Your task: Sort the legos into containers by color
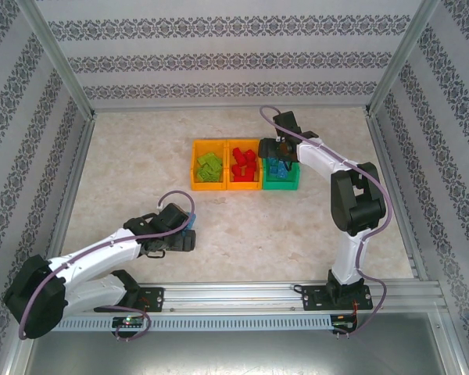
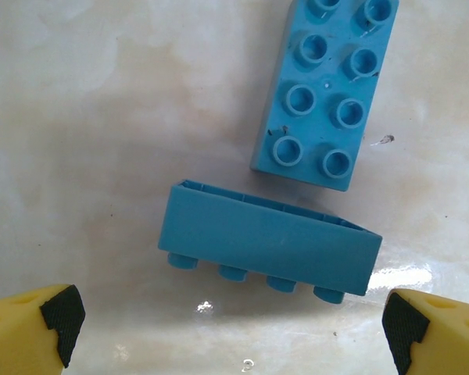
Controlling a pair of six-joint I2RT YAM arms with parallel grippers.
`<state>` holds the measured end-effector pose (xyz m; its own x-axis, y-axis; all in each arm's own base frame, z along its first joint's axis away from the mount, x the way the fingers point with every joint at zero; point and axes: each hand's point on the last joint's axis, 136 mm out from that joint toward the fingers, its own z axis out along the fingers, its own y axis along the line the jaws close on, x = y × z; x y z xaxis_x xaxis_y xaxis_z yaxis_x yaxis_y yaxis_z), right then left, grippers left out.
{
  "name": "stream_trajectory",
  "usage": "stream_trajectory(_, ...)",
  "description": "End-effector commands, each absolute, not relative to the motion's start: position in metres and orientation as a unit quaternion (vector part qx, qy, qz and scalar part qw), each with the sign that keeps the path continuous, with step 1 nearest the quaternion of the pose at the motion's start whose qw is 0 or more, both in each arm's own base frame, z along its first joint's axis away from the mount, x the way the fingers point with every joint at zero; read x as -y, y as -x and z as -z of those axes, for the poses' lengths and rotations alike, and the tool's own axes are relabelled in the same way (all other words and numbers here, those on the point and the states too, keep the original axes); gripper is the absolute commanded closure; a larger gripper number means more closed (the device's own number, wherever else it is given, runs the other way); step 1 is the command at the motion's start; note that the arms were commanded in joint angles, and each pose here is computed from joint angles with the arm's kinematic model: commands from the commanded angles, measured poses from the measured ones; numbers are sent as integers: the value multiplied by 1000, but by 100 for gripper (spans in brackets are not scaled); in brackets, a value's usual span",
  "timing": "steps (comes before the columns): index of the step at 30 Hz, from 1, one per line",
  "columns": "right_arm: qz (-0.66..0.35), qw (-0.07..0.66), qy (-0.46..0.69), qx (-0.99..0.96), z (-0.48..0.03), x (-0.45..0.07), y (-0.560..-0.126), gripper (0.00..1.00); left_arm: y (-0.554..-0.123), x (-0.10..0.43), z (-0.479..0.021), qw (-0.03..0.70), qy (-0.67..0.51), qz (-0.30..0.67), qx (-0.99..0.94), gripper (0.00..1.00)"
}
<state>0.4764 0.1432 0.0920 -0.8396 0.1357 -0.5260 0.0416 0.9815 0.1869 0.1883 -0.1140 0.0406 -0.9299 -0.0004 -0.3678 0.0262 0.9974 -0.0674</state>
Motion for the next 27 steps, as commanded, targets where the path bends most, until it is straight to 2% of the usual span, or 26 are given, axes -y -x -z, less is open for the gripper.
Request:
stream_trajectory(1,-85,249,-45,-964,-81,-141,-458,11,-193,120,-45,197,-5,37,-980,0)
stream_trajectory(27,-136,304,-25,-942,-136,-162,-436,2,-204,127,-41,195,-22,24,-980,1)
